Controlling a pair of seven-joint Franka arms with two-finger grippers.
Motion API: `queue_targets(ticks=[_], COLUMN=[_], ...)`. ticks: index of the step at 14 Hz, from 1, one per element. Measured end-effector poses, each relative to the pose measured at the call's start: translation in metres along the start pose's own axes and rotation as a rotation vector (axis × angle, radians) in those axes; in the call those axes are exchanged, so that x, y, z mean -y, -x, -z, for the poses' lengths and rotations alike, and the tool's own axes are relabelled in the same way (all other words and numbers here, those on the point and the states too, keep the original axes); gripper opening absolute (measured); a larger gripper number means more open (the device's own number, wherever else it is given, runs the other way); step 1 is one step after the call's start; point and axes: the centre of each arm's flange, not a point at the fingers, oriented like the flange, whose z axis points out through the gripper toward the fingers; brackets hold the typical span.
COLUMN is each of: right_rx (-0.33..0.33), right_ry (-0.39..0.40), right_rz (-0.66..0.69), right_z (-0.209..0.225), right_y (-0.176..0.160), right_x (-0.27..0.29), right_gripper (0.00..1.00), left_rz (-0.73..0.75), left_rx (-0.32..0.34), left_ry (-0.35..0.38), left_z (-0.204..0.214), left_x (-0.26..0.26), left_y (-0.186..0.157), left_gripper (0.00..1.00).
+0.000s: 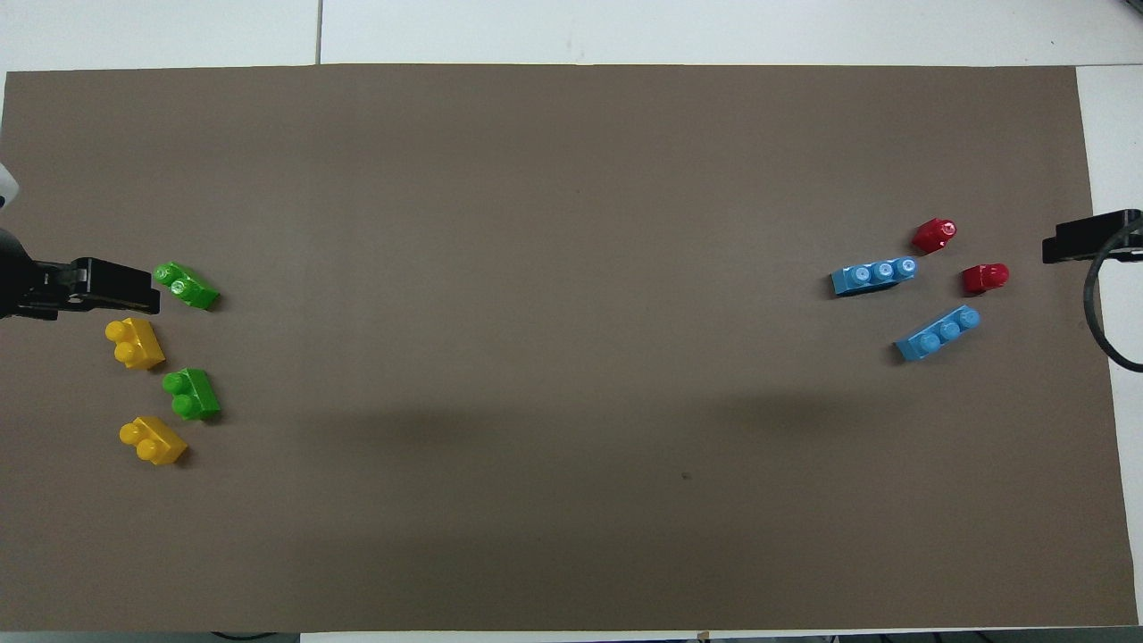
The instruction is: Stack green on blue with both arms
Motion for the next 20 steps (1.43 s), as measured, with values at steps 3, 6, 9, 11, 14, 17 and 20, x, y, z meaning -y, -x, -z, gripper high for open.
queue_targets(ticks=[3, 6, 9, 11, 14, 17, 20], right_rx=[-0.012, -0.011, -0.007, -0.005, 0.001, 0.029, 0.078], right_ry=[-0.001, -0.002, -0.003, -0.003, -0.002, -0.062, -0.124], right_rz=[-0.114, -0.293, -0.427, -0.492, -0.608, -0.752, -0.901], right_z=[0.001, 0.0, -0.001, -0.002, -0.003, -0.004, -0.01], right_y=[-0.001, -0.001, -0.001, -0.001, 0.0, 0.0, -0.003], right_x=[0.0, 0.002, 0.009, 0.01, 0.011, 0.017, 0.017], right_gripper=[1.0, 1.0, 0.99, 1.0, 1.0, 1.0, 1.0], left_rz=[-0.001, 0.008, 0.063, 0.124, 0.247, 0.382, 0.504], left_rx=[0.0, 0.001, 0.006, 0.008, -0.016, -0.044, -0.073], left_ry=[0.0, 0.0, 0.0, 0.001, 0.003, 0.008, 0.014], left_z=[0.0, 0.0, -0.003, -0.006, -0.018, -0.033, -0.049], left_x=[-0.001, 0.0, 0.004, 0.008, 0.017, 0.031, 0.048], left_y=[0.0, 0.0, 0.0, 0.0, -0.003, -0.001, -0.002], left_gripper=[1.0, 1.0, 1.0, 1.0, 1.0, 1.0, 1.0])
